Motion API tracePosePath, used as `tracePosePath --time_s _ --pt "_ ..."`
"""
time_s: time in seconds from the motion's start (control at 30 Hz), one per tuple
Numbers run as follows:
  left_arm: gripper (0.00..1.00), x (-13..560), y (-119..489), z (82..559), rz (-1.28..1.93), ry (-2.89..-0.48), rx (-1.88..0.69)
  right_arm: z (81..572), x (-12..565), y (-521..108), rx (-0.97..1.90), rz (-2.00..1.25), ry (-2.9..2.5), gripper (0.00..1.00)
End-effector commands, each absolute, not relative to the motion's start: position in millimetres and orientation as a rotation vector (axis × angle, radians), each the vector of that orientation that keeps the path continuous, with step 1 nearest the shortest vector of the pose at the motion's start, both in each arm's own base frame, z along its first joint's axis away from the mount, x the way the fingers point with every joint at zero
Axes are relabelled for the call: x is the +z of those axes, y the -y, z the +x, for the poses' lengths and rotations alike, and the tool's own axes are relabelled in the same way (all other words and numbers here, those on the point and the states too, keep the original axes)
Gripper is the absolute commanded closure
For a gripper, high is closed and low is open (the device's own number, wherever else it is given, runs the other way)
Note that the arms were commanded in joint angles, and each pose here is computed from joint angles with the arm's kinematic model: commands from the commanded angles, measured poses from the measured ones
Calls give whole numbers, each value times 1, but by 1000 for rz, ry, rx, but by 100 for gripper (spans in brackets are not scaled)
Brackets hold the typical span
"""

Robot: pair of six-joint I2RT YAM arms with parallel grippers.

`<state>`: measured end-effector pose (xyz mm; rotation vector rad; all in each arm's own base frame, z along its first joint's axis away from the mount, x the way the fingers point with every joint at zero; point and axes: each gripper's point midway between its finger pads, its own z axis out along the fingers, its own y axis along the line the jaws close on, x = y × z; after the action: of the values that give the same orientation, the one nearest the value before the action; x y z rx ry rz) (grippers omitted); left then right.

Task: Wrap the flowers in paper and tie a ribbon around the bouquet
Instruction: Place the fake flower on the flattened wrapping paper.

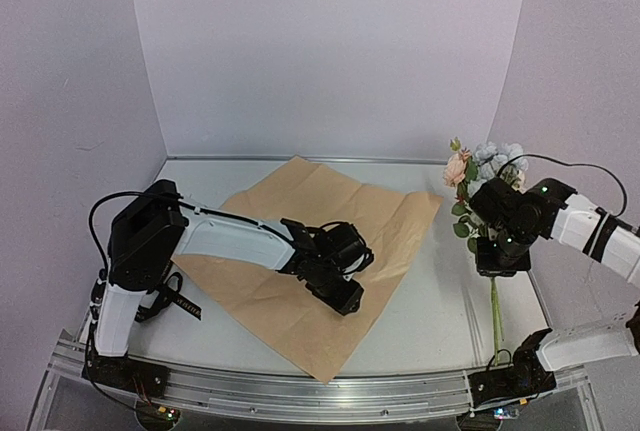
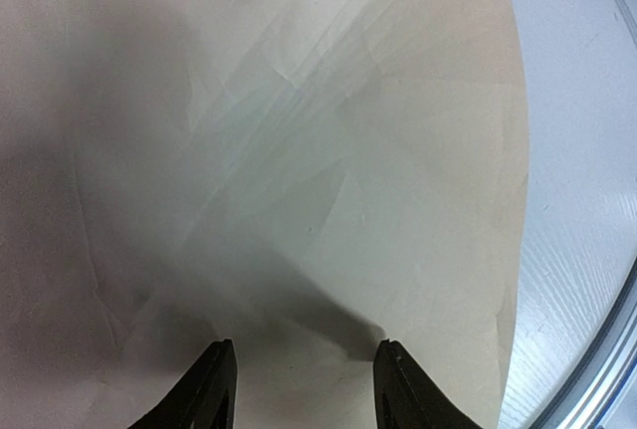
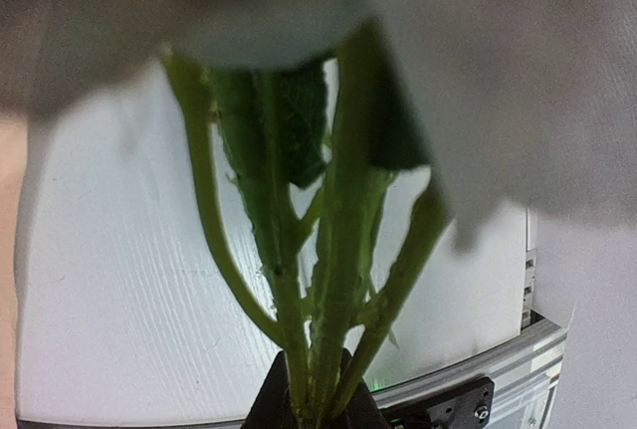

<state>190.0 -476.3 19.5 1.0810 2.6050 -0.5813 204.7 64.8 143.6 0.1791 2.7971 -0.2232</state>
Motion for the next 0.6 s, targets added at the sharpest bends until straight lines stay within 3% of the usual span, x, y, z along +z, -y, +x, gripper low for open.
tracePosePath --time_s 0.0,0.23,0.57 --pt "52 -10 461 150 1250 -2714 -510 210 174 -60 -229 175 -2739 100" --pt "55 -17 455 115 1372 -2732 -510 220 186 -84 -84 200 -2763 100" --pt "55 -9 432 113 1346 -2725 -462 251 184 -124 88 293 -2777 100"
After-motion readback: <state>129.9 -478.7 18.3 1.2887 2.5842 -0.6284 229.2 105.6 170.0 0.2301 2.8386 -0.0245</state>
